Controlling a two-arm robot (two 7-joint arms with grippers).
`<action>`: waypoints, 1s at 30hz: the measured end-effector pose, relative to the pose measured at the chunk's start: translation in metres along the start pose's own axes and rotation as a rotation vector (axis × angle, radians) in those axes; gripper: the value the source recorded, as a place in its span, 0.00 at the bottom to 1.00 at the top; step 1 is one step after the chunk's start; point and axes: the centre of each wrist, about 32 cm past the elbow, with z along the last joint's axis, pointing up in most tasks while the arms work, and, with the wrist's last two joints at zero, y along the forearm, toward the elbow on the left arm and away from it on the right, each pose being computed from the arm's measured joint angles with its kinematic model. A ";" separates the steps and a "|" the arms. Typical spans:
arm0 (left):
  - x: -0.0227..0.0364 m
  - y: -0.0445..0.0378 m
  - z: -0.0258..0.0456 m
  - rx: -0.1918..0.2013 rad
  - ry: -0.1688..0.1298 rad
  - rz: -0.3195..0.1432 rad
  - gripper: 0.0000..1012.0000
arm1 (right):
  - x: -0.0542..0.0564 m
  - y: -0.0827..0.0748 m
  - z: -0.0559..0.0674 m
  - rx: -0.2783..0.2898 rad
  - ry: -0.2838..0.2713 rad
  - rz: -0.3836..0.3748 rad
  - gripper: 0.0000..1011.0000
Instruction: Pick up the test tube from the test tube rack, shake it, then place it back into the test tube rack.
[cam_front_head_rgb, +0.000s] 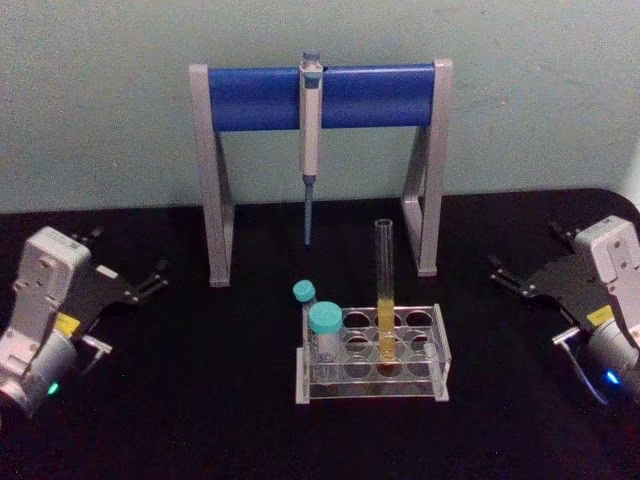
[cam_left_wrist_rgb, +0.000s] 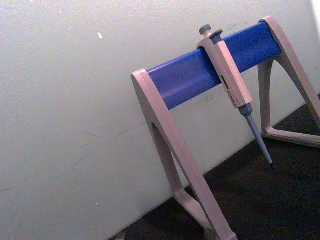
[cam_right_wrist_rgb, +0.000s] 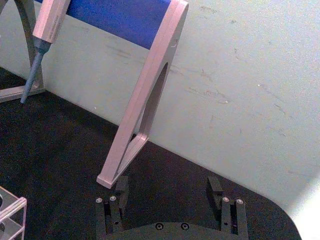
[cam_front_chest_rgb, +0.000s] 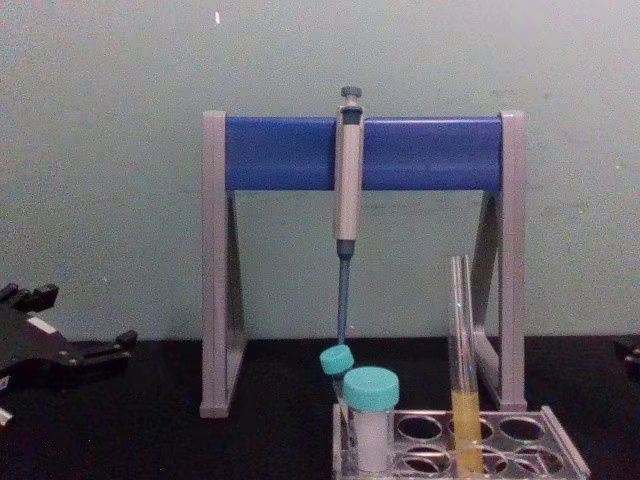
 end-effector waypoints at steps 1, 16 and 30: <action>0.0000 0.0000 0.0000 0.000 0.000 0.000 1.00 | 0.000 0.000 0.000 0.000 0.000 0.000 0.99; 0.0000 0.0000 0.0000 0.000 0.000 0.000 1.00 | 0.000 0.000 0.000 0.000 0.000 0.000 0.99; 0.0000 0.0000 0.0000 0.000 0.000 0.000 1.00 | 0.000 0.000 0.000 0.000 0.000 0.000 0.99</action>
